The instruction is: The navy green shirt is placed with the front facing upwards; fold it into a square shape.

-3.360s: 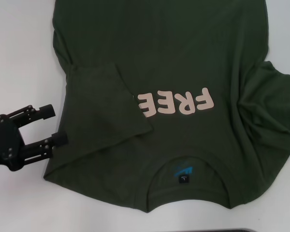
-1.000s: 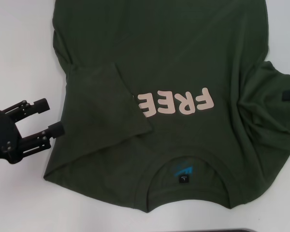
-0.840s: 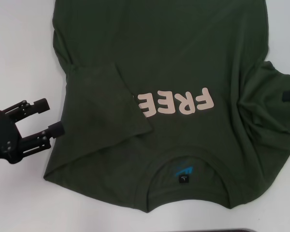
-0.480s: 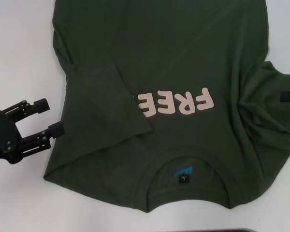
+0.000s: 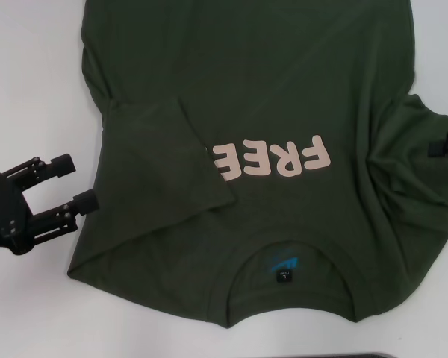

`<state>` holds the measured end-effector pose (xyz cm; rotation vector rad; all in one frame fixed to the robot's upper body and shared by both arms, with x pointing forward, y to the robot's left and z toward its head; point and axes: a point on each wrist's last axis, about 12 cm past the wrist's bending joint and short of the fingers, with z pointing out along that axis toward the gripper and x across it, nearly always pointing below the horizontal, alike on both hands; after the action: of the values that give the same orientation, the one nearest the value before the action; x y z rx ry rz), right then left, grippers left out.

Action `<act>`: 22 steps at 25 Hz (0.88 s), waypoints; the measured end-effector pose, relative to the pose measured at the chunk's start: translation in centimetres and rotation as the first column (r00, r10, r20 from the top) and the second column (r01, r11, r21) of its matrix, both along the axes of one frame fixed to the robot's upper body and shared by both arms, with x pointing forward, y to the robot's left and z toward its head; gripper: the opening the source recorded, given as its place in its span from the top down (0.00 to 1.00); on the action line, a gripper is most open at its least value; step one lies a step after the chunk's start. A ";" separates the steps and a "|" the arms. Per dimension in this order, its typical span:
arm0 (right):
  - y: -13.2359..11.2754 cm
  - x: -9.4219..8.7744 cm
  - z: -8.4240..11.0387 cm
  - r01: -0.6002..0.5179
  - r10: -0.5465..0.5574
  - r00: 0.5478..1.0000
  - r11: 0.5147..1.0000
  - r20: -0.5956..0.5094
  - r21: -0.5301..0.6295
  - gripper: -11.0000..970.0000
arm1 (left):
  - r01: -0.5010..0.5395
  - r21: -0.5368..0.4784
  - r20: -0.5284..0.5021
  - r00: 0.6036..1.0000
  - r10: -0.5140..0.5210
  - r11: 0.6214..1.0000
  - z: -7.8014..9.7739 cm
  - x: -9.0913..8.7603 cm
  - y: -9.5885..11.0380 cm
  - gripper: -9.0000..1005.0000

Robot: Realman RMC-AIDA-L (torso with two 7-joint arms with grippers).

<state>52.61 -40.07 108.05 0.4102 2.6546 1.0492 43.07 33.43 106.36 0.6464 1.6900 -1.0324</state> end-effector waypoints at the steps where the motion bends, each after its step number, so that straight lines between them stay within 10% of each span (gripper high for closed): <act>1: 0.0 0.0 0.0 0.001 -0.001 1.000 1.000 0.001 0.000 0.12 | 0.000 0.000 0.000 1.000 0.000 1.000 0.0 0.0 0.0 0.22; 22: 0.6 0.3 0.0 0.011 -0.012 0.999 0.999 0.031 0.039 0.15 | 0.006 0.002 0.009 1.000 -0.006 1.000 0.1 0.3 -0.1 0.22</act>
<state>52.91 -39.46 108.03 0.4131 2.6053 1.0956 43.40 33.31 106.51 0.6572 1.6829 -1.0310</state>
